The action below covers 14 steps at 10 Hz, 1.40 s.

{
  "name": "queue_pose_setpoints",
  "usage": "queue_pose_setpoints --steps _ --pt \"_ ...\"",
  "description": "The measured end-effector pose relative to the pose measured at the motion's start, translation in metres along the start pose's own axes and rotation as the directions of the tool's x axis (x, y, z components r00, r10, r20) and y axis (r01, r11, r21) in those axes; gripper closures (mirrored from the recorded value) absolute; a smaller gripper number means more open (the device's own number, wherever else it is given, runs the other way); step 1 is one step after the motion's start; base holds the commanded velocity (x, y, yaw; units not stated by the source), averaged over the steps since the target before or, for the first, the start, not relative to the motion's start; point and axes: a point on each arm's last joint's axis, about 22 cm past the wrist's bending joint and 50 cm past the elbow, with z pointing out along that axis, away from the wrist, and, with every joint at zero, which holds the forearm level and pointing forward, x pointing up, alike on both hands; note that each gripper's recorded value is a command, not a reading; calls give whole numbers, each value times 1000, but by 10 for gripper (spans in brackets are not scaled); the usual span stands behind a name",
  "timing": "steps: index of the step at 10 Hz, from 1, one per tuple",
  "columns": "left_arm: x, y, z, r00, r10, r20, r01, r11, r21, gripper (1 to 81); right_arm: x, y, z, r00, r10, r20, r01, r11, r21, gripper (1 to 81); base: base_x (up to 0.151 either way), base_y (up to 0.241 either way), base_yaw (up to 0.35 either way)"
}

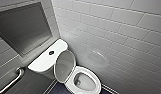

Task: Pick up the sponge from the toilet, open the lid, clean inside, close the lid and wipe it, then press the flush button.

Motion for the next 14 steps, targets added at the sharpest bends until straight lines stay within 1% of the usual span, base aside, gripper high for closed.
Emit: queue_pose_setpoints --steps 1,2,3,4,6,7,8,9,10,11,12,13,14 --pt "-13 2 -1 1000 -8 20 7 1000 19 10 -9 -1 -7 1000 3 10 -3 1000 -3 811 0 0 0" --pt "-22 9 4 999 -17 27 16 1000 25 10 -16 -1 -12 1000 -1 26 2 1000 -4 811 0 0 0" --pt "-34 22 9 999 -36 21 36 999 20 10 -19 -3 -16 999 -19 44 19 1000 -1 811 0 0 0" --pt "-54 29 6 998 -67 16 66 997 28 10 -17 -6 -19 997 -46 61 45 999 6 811 0 0 0" --pt "-111 33 -11 990 -139 29 137 988 77 10 -12 -9 -21 992 -92 89 91 996 16 811 0 0 0" --pt "-126 39 -9 987 -157 38 153 985 83 10 -11 -11 -21 991 -99 93 98 995 19 811 0 0 0" --pt "-126 45 -1 987 -154 33 151 985 85 10 -10 -13 -21 990 -104 91 102 995 21 811 0 0 0" --pt "-116 40 4 990 -139 18 135 982 128 10 -4 -16 -19 991 -111 75 110 994 26 811 0 0 0" --pt "-110 30 5 993 -121 1 119 974 192 10 8 -20 -16 991 -125 48 123 992 31 811 0 0 0" --pt "-112 30 9 994 -111 -9 111 967 228 10 23 -24 -13 990 -139 15 138 990 38 811 0 0 0" --pt "-116 40 20 994 -104 -17 105 966 238 10 34 -27 -11 988 -152 -14 152 988 41 811 0 0 0" --pt "-114 56 36 995 -91 -30 96 969 229 10 46 -29 -10 985 -165 -41 167 985 42 811 0 0 0" --pt "-105 64 46 996 -69 -49 79 967 242 10 58 -34 -9 981 -178 -72 181 982 48 811 0 0 0"
